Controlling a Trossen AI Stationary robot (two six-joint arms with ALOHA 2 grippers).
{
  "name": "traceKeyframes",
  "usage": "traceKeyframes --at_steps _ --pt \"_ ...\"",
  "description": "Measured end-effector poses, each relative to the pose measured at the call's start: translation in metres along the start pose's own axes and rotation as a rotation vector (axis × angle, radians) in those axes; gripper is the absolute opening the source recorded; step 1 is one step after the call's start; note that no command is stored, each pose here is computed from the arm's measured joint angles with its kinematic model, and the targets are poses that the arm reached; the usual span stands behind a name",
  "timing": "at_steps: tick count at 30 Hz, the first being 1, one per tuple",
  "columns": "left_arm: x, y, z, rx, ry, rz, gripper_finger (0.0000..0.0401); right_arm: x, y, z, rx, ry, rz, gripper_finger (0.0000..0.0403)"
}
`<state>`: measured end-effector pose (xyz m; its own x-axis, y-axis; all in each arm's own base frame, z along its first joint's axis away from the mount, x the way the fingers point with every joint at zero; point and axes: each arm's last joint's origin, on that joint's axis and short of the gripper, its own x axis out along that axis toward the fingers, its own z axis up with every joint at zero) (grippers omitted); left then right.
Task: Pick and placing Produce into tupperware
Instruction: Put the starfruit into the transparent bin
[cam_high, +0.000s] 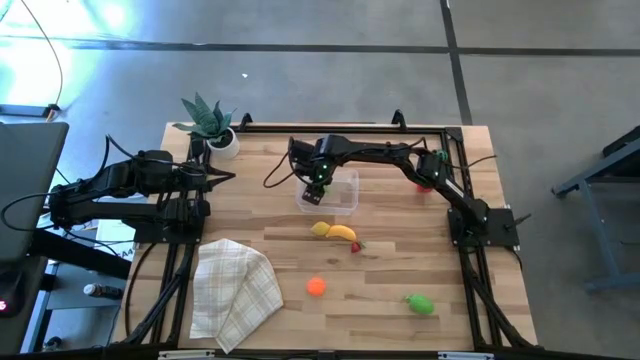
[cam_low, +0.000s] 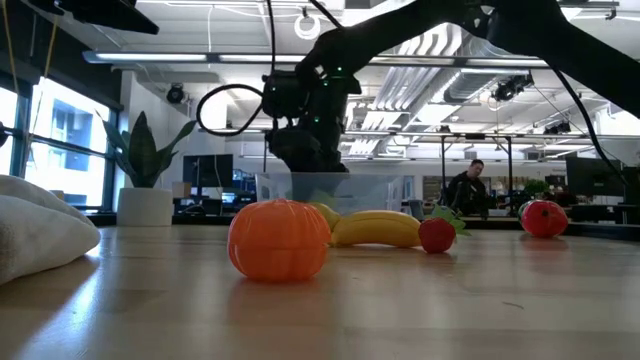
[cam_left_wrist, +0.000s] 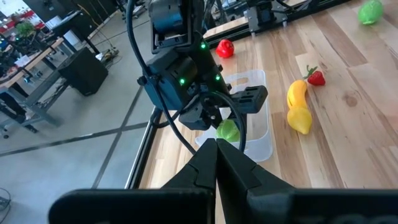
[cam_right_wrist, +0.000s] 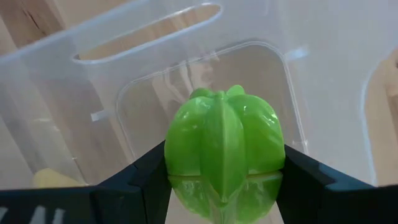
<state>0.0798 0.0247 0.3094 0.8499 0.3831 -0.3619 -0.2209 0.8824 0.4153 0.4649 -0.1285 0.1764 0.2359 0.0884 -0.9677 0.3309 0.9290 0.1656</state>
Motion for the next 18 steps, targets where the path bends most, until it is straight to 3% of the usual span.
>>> traceKeyframes --at_steps 18 --pt "0.0 0.0 0.0 0.0 0.0 0.0 0.0001 0.0053 -0.0003 0.0021 -0.003 -0.012 0.013 0.0207"
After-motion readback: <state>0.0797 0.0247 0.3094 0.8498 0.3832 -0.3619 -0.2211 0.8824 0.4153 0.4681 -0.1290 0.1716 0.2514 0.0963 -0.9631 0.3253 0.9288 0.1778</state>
